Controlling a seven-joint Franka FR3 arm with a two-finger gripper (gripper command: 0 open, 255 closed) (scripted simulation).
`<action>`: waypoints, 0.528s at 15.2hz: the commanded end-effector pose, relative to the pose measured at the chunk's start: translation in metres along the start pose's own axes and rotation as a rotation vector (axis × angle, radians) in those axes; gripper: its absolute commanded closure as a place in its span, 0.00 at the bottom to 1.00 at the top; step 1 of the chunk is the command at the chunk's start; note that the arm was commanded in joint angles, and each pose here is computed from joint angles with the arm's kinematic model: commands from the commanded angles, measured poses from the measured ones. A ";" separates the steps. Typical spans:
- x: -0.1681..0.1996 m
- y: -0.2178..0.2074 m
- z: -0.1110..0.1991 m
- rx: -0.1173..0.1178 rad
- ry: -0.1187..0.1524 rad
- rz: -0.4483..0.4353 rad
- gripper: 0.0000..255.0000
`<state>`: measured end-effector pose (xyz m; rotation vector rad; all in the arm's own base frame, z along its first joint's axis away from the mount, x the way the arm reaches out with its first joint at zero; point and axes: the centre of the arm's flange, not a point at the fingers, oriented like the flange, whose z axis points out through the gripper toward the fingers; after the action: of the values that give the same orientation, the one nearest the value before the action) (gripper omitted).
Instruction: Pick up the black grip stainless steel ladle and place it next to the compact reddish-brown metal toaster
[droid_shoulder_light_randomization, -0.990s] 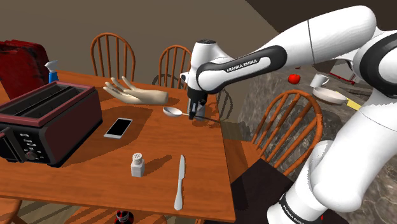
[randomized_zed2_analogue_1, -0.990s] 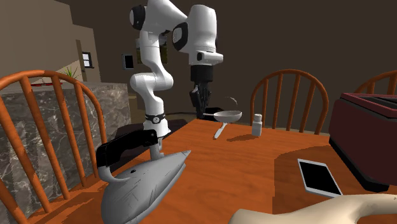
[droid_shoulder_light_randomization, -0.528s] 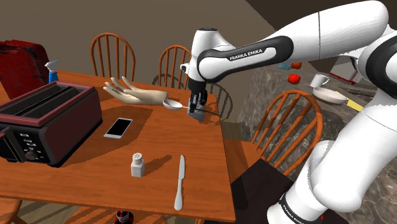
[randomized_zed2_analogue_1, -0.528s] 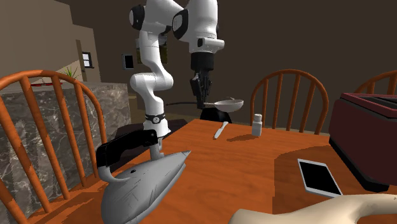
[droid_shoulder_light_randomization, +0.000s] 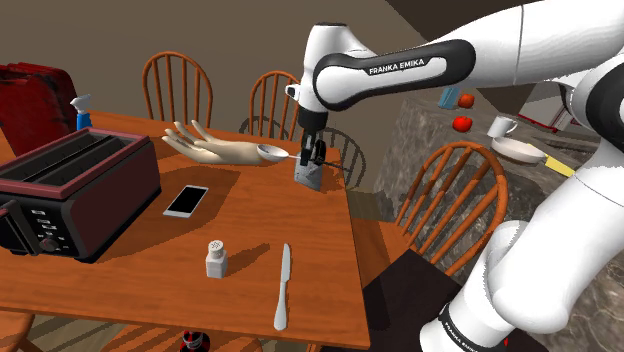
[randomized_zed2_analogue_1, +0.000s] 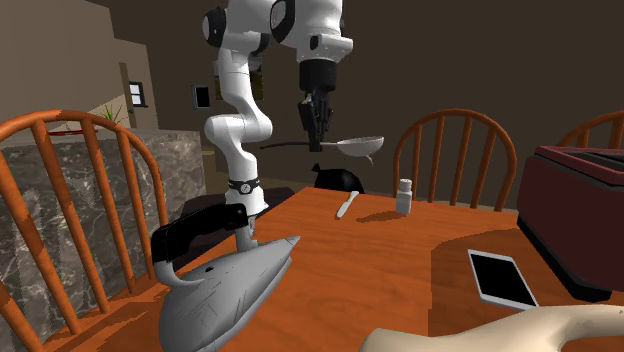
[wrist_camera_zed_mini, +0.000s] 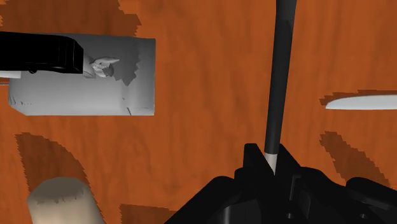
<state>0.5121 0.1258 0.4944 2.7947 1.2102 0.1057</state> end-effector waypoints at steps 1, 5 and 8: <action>0.001 0.002 -0.012 0.000 0.000 0.000 1.00; 0.001 0.004 -0.033 0.000 0.000 0.000 1.00; 0.002 0.006 -0.048 0.000 0.000 0.000 1.00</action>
<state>0.5132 0.1270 0.5379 2.7948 1.2103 0.1055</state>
